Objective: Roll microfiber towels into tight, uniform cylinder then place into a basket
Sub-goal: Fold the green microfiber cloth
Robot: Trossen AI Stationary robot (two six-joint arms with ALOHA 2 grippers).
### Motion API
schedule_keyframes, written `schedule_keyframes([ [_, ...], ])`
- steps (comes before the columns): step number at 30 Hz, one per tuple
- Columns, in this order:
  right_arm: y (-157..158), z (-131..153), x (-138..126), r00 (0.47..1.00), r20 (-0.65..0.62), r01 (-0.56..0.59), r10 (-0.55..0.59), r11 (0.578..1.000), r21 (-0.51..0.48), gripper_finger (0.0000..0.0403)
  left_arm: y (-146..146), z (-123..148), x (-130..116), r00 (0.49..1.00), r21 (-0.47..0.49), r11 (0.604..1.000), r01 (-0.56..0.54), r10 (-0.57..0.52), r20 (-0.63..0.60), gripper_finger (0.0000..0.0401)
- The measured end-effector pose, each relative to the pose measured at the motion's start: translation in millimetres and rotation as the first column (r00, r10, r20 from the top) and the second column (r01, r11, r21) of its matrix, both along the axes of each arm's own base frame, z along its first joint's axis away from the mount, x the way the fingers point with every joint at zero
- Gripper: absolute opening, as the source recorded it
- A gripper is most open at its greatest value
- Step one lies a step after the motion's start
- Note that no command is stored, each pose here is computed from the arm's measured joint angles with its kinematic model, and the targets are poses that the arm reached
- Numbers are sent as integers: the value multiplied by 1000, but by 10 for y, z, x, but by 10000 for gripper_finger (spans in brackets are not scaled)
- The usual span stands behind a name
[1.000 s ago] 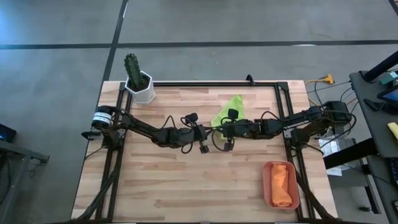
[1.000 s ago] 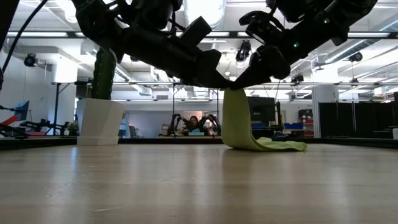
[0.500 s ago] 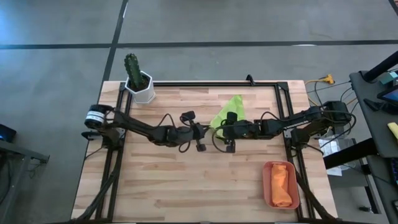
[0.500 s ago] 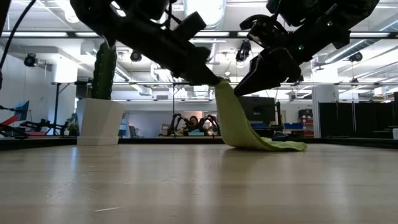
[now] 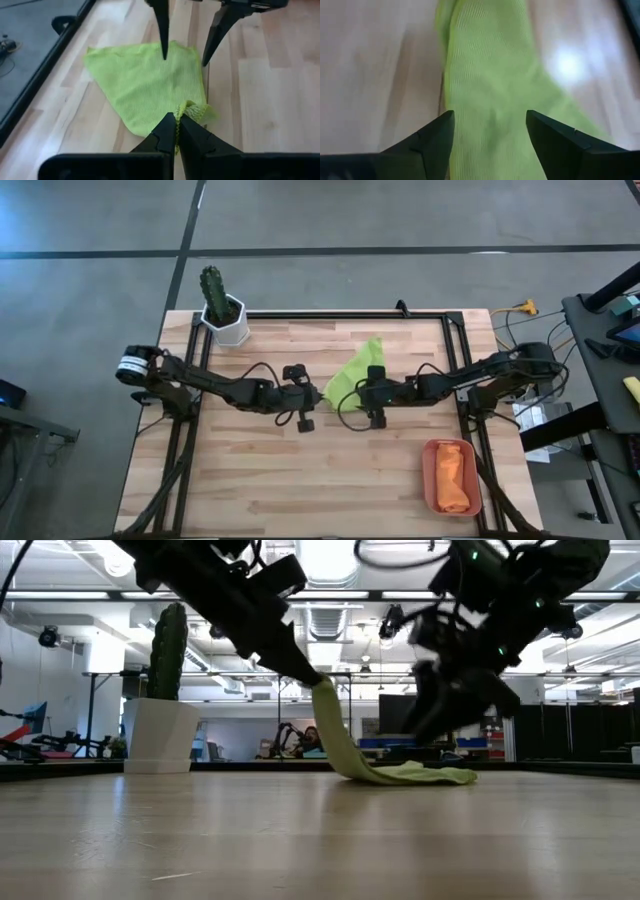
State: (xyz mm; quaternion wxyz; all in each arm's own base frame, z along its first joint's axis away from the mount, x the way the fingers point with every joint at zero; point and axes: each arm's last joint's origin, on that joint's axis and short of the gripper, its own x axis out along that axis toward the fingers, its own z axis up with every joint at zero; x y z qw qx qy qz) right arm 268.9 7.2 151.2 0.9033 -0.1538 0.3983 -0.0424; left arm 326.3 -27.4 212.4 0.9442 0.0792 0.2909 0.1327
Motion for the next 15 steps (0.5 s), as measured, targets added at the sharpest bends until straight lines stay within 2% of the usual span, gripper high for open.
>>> schedule_keyframes([
  [8,-4,-280,-63,967,-240,-107,85,991,-79,235,-1,-44,-9,1000,-13,1000,-19,19,-15,0],
  [15,-32,-249,-179,944,-329,-77,26,987,-142,224,12,-130,-63,997,-10,999,-52,52,-64,0],
])
